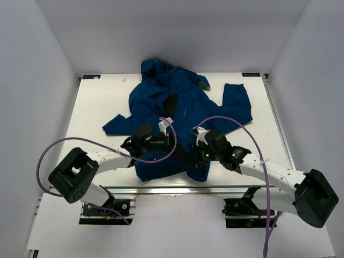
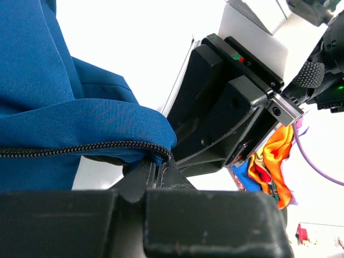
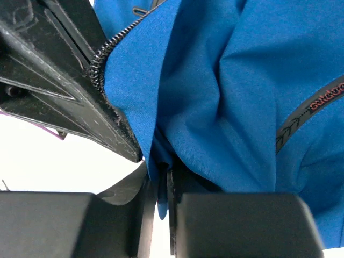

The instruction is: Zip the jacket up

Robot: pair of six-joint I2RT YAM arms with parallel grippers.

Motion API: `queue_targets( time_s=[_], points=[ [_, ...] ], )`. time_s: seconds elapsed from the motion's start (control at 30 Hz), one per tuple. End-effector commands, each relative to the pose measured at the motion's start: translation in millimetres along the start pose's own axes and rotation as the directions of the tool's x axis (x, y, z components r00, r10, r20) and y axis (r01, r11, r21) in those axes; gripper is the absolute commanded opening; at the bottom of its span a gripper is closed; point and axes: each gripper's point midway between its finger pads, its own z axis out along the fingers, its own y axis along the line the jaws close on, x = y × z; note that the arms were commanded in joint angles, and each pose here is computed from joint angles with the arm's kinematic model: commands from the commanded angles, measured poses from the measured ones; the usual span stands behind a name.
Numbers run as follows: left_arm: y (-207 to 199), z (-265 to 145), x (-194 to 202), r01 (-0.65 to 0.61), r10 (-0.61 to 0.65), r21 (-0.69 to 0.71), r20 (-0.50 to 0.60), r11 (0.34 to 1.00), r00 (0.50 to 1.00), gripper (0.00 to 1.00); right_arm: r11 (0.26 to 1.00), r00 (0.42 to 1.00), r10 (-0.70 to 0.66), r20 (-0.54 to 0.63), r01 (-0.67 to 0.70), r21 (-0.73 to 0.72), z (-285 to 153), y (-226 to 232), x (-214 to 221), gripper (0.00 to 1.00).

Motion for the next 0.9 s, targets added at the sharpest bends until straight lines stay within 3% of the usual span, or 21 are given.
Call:
queue_targets(
  time_s=[0.0, 0.07, 0.2, 0.37, 0.53, 0.67, 0.8, 0.87],
  points=[
    [-25.0, -6.1, -5.1, -0.053, 0.052, 0.075, 0.017, 0.996, 0.999, 0.00, 0.996, 0.997, -0.061, 0.053, 0.064, -0.064, -1.8, 13.4, -13.3, 0.13],
    [-23.5, -5.8, -5.1, -0.053, 0.052, 0.070, 0.018, 0.996, 0.998, 0.00, 0.994, 0.995, -0.075, 0.061, 0.080, -0.079, -5.0, 17.6, -15.4, 0.16],
    [-21.2, -5.1, -5.0, -0.049, 0.048, 0.064, 0.016, 0.997, 0.999, 0.00, 0.994, 0.996, -0.074, 0.053, 0.077, -0.075, -9.4, 18.1, -13.2, 0.30],
    [-22.8, -5.9, -4.8, -0.055, 0.054, 0.065, 0.016, 0.996, 0.998, 0.00, 0.995, 0.996, -0.066, 0.066, 0.071, -0.074, -12.9, 19.2, -14.1, 0.32],
    [-21.3, -6.1, -4.2, -0.054, 0.053, 0.060, 0.013, 0.997, 0.998, 0.00, 0.994, 0.995, -0.062, 0.079, 0.068, -0.080, -13.4, 20.3, -15.6, 0.25],
    [-20.9, -6.2, -3.4, -0.053, 0.053, 0.058, 0.013, 0.997, 0.999, 0.00, 0.994, 0.994, -0.064, 0.091, 0.072, -0.082, -13.2, 20.9, -17.8, 0.00],
    [-21.0, -5.9, -5.4, -0.058, 0.057, 0.055, 0.015, 0.997, 0.998, 0.00, 0.995, 0.989, -0.063, 0.133, 0.073, -0.073, -20.0, 22.0, -24.2, 0.00],
    [-17.3, -3.9, -8.5, -0.061, 0.061, 0.023, 0.005, 0.998, 0.998, 0.01, 0.999, 0.988, -0.031, 0.150, 0.027, 0.028, -24.1, 5.0, -26.0, 0.00]
  ],
)
